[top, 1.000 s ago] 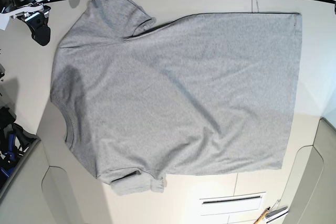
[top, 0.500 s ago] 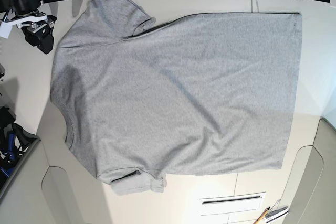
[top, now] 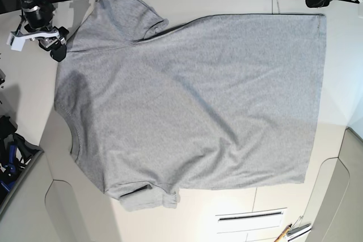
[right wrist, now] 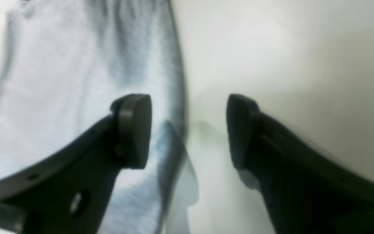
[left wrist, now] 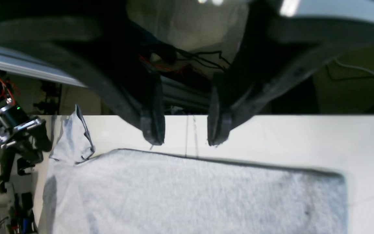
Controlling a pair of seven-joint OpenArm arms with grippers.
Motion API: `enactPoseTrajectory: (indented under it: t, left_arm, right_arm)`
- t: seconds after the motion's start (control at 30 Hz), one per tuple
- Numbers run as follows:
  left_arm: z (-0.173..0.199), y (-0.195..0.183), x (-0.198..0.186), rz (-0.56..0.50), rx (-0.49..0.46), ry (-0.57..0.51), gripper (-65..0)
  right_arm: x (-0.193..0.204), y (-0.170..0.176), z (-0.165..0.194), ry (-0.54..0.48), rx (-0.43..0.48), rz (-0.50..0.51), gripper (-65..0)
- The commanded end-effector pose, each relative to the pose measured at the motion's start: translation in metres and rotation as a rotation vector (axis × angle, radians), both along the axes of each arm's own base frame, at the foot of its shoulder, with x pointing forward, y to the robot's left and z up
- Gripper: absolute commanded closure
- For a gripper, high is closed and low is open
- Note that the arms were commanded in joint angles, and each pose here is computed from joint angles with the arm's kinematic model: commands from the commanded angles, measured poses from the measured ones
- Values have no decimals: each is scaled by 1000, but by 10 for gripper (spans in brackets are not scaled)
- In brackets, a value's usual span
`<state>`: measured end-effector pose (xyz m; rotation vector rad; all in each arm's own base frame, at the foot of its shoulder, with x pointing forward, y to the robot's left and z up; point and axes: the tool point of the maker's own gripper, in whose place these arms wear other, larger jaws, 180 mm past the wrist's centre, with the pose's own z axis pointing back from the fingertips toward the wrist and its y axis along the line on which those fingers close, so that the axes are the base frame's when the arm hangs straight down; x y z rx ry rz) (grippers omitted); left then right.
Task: Fold the T-shirt properly
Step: 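Grasp the shirt's shoulder and hem corners with both grippers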
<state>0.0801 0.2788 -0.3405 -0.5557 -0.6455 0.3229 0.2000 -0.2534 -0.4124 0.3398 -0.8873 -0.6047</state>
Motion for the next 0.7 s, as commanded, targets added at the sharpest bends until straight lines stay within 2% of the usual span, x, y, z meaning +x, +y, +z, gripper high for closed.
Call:
enactPoseTrajectory:
  t: [0.0, 0.27, 0.37, 0.43, 0.53, 0.57, 0.67]
  left_arm:
    - [9, 2, 3, -7, 2, -27, -256]
    - [9, 3, 4, -11, 5, -28, -256]
    - [9, 3, 4, -11, 5, -28, -256]
    - [9, 3, 5, -10, 5, -29, -256]
    - [12, 5, 8, -2, 10, -46, -256]
    - [13, 7, 10, 2, 15, -54, -256]
    - [21, 16, 21, 20, 38, -96, -256]
  right_arm:
    - [4, 1, 4, -11, -2, 21, -365]
    - [11, 46, -7, 19, 30, 154, -364]
    - [11, 53, -8, 22, 36, 173, -349]
    - [11, 53, -8, 23, 34, 173, -260]
    - [11, 51, -9, 29, 18, 177, -43]
    - [10, 51, -10, 32, 15, 178, 0]
    - [9, 50, -12, 45, -3, 186, 0]
